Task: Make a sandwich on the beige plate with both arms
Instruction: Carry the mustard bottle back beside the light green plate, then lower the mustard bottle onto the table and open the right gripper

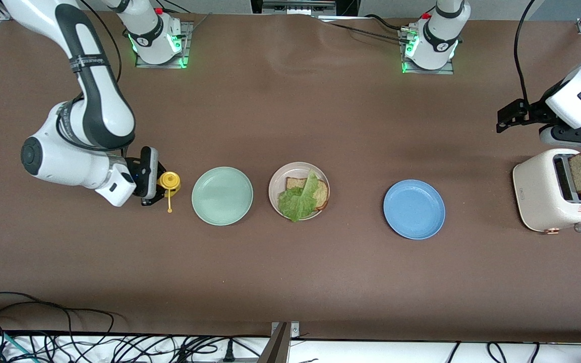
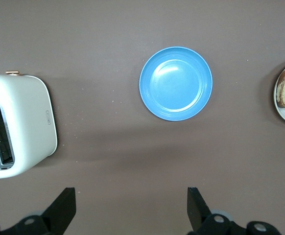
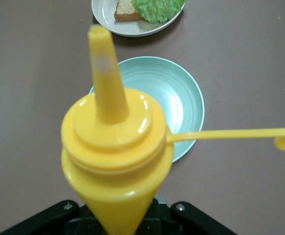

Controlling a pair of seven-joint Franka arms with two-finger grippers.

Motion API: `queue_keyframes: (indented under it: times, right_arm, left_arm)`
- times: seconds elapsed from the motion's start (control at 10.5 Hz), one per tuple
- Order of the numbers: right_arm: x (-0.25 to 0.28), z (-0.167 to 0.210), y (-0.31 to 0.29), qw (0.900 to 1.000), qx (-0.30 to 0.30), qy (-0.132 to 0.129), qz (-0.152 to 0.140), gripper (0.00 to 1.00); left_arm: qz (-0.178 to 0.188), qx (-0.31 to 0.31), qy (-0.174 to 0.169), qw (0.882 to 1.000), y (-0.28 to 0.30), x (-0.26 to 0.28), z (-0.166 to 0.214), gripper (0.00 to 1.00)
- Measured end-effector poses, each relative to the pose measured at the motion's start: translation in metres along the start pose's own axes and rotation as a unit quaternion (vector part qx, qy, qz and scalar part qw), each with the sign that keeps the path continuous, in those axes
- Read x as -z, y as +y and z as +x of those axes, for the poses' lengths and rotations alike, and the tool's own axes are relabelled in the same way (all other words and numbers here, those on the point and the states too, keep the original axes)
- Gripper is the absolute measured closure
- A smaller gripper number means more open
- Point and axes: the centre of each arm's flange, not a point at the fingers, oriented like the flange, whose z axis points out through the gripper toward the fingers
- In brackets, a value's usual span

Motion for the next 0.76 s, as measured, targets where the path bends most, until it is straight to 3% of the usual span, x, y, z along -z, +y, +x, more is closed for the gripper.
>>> queue_keyframes:
  times: [0.76]
  right_arm:
    - [-0.057, -0.103, -0.006, 0.991, 0.085, 0.101, -0.024, 0.83]
  left_arm:
    - [0.0, 0.0, 0.0, 1.0, 0.0, 0.0, 0.0, 0.0]
